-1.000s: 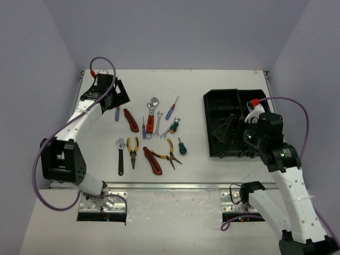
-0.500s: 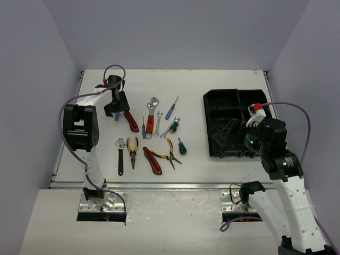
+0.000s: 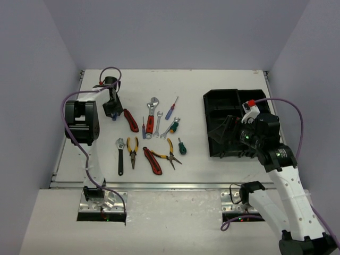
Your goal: Sort the tools into containers
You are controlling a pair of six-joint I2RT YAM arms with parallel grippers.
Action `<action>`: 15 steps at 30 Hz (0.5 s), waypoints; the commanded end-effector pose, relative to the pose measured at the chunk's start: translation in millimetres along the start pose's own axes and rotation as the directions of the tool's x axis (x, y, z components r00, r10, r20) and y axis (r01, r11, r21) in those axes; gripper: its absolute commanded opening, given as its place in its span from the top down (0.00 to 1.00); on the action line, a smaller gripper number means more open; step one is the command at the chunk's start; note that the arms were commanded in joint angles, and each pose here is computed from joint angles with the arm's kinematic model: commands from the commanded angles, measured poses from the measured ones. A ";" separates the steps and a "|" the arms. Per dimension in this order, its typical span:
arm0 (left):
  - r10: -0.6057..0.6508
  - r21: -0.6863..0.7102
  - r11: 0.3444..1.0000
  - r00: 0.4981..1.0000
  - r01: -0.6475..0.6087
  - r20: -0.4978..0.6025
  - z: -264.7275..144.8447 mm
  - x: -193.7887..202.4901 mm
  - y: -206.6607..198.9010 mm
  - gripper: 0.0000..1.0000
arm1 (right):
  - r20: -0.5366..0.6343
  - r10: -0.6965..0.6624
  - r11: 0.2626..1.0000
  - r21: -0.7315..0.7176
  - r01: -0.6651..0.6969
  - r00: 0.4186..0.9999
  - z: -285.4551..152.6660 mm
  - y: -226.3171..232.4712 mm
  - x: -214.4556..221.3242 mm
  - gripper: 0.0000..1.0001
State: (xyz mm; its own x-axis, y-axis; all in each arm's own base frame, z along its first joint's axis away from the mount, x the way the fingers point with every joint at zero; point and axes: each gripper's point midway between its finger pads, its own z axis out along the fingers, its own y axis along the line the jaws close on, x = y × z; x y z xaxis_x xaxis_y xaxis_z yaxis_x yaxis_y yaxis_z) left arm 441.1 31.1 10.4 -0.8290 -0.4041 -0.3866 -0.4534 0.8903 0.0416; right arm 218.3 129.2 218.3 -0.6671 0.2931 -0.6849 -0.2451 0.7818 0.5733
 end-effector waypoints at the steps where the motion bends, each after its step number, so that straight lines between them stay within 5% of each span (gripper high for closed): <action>1: -0.032 0.009 0.999 0.999 0.032 -0.003 11.2 -5.7 -3.9 0.71 | 0.036 -0.011 0.998 -0.055 0.013 0.999 4.5 8.9 -10.5 0.01; 5: -0.078 0.011 0.997 0.997 0.078 0.007 6.4 -3.3 -2.8 1.00 | 0.018 -0.001 0.997 -0.076 0.002 1.000 10.3 9.2 -6.9 0.01; 9: -0.153 0.070 0.987 0.983 0.146 0.105 -31.6 -21.7 -4.6 1.00 | 0.001 0.006 0.992 -0.130 -0.005 1.000 17.3 15.8 -7.5 0.01; 12: -0.199 0.263 0.955 0.957 0.140 0.213 -98.3 -35.5 -27.2 1.00 | -0.003 -0.013 0.981 -0.192 0.012 1.000 23.7 26.1 -15.3 0.01; 13: -0.191 0.301 0.947 0.952 0.115 0.238 -108.9 -30.1 -37.0 1.00 | -0.011 -0.013 0.977 -0.215 0.010 1.000 24.8 30.5 -17.1 0.01; 15: -0.154 0.488 0.871 0.913 -0.055 0.378 -193.4 -10.4 -86.1 1.00 | -0.050 -0.013 0.950 -0.312 -0.003 0.999 28.7 48.7 -24.3 0.01</action>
State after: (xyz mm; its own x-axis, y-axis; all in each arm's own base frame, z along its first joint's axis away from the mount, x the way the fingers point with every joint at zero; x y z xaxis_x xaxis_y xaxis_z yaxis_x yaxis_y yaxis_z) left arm 417.1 11.2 44.9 -0.7496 -0.4921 -0.4428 -0.5032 0.8582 -0.1020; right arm 231.4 151.9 207.9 -0.7246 0.2792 -0.6301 -0.2935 0.7022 0.6486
